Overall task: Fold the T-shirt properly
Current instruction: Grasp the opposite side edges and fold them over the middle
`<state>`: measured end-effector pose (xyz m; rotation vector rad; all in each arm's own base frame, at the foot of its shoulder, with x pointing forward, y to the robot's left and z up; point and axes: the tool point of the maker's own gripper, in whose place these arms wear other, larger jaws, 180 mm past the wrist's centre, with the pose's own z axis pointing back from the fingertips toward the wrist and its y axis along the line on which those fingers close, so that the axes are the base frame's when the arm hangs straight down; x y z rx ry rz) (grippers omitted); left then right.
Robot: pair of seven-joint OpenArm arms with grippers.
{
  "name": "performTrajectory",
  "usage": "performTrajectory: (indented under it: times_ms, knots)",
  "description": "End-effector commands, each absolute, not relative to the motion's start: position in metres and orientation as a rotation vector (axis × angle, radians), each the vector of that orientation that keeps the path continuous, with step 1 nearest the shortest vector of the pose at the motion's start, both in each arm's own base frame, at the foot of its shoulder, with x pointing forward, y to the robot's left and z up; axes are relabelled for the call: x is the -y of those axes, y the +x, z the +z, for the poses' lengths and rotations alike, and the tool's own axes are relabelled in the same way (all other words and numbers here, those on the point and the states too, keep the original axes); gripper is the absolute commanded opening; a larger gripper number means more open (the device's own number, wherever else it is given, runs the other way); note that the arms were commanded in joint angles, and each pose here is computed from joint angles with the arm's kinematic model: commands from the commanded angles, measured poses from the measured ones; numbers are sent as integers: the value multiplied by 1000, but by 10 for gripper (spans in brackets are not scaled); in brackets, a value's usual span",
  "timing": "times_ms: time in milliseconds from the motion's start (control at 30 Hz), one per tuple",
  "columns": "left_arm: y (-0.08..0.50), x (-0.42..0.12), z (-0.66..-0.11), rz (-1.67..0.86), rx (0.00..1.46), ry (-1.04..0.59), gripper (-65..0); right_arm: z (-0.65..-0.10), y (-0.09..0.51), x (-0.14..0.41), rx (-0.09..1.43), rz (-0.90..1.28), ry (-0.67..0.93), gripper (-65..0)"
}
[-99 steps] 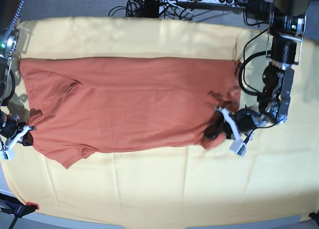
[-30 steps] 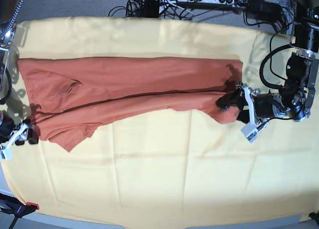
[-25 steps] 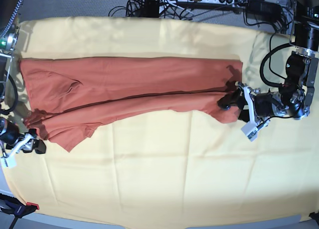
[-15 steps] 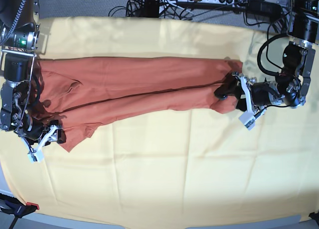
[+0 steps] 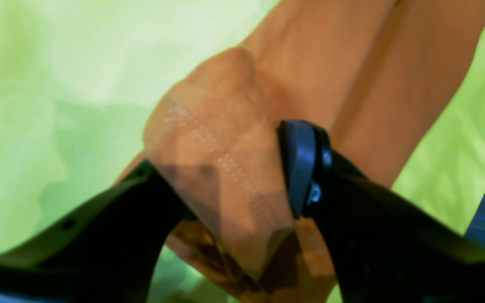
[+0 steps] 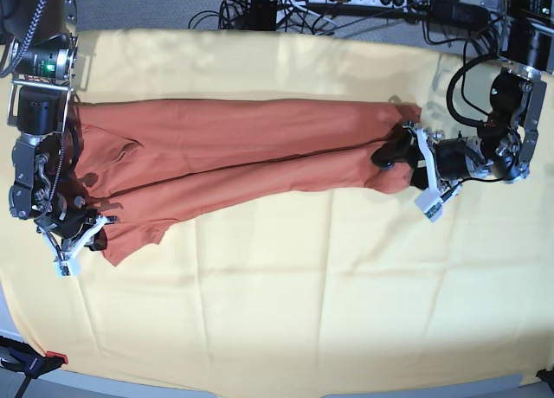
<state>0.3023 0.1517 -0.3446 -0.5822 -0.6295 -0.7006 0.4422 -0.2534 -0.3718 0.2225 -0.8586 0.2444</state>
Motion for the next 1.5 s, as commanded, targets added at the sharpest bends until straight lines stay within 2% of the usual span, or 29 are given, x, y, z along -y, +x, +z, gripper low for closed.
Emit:
performTrajectory:
  times_ms: [0,233,567,733,1000,1200,1467]
  knots:
    - [312,-155,-330,-714,674,-573,-351,-339,460,257,944,260,240,-650]
    - [312,-155,-330,-713,673,-573,-351,-308,461,258,982,263,314,-650]
    - [313,-155,-330,-713,676,-572,-351,-292,399,248,986,481,239,-650]
    - [314,-157,-330,-718,685,-557,-303,-301,372,253,931,543,199,-650]
    - [314,-157,-331,-720,683,-553,-303,-302,342,260,796,603,187,-650]
    - [314,-162,-332,-726,674,-532,-303,-309,324,278,640,623,144,-650]
    - [314,-170,-332,-731,665,-509,-303,-307,318,295,586,631,95,-650]
